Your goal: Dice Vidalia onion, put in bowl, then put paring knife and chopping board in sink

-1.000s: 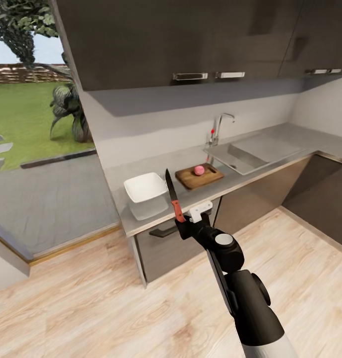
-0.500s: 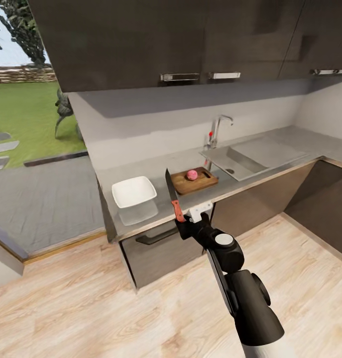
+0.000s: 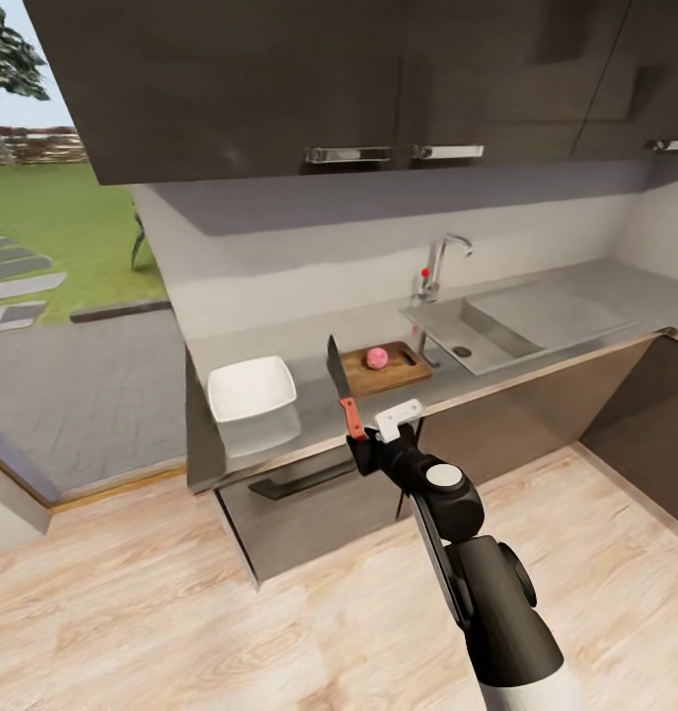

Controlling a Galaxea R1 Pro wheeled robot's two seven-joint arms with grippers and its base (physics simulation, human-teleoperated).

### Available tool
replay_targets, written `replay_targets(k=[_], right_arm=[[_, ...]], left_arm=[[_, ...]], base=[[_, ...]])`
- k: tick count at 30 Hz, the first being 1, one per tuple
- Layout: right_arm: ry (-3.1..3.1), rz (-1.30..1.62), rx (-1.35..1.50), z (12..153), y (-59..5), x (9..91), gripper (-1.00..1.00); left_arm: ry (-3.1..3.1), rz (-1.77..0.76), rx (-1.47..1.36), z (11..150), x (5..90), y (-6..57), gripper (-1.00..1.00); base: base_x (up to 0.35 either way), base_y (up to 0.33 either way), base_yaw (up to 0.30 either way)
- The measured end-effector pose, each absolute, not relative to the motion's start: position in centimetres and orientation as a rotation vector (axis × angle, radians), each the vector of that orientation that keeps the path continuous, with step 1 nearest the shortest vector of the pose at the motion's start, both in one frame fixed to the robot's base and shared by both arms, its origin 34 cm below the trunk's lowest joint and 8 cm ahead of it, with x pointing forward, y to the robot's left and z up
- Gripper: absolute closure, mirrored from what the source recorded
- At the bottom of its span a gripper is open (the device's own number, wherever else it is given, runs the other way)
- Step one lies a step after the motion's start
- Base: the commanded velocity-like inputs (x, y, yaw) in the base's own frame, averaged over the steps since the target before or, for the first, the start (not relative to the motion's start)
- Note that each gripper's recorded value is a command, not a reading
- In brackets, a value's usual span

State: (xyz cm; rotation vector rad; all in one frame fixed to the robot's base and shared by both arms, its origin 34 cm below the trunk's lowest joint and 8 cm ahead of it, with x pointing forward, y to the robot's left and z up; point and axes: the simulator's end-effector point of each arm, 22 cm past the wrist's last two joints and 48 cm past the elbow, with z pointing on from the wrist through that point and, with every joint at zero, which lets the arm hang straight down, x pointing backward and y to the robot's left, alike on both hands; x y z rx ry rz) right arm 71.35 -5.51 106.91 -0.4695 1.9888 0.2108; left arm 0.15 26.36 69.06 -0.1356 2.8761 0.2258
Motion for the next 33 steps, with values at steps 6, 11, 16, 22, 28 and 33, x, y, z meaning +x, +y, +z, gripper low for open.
replay_targets(k=[6,11,16,22,28,33], right_arm=[[1.989,0.211,-0.469,106.91,-5.51,71.35,1.00],[1.989,0.211,-0.469,106.90,-5.51,71.36,1.00],[1.989,0.211,-0.469,106.89,-5.51,71.37,1.00],[1.989,0.211,-0.469,106.89,-5.51,71.37,1.00],[1.989,0.211,-0.469,106.89,-5.51,71.37,1.00],[1.989,0.211,-0.469,106.90,-5.51,71.36,1.00]], left_arm=[[2.875,0.226,-0.136,69.06,0.16,26.37,-1.00],[2.875,0.225,-0.136,69.06,0.17,26.35,-1.00],[2.875,0.224,-0.135,69.06,0.18,26.33,-1.00],[2.875,0.224,-0.135,69.06,0.18,26.33,-1.00],[2.875,0.224,-0.135,69.06,0.18,26.33,-1.00],[2.875,0.224,-0.135,69.06,0.17,26.33,-1.00]], base=[[0.130,-0.284,0.194],[0.090,-0.295,0.195],[0.014,-0.310,0.196],[0.001,-0.312,0.196],[0.000,-0.312,0.195],[0.050,-0.312,0.196]])
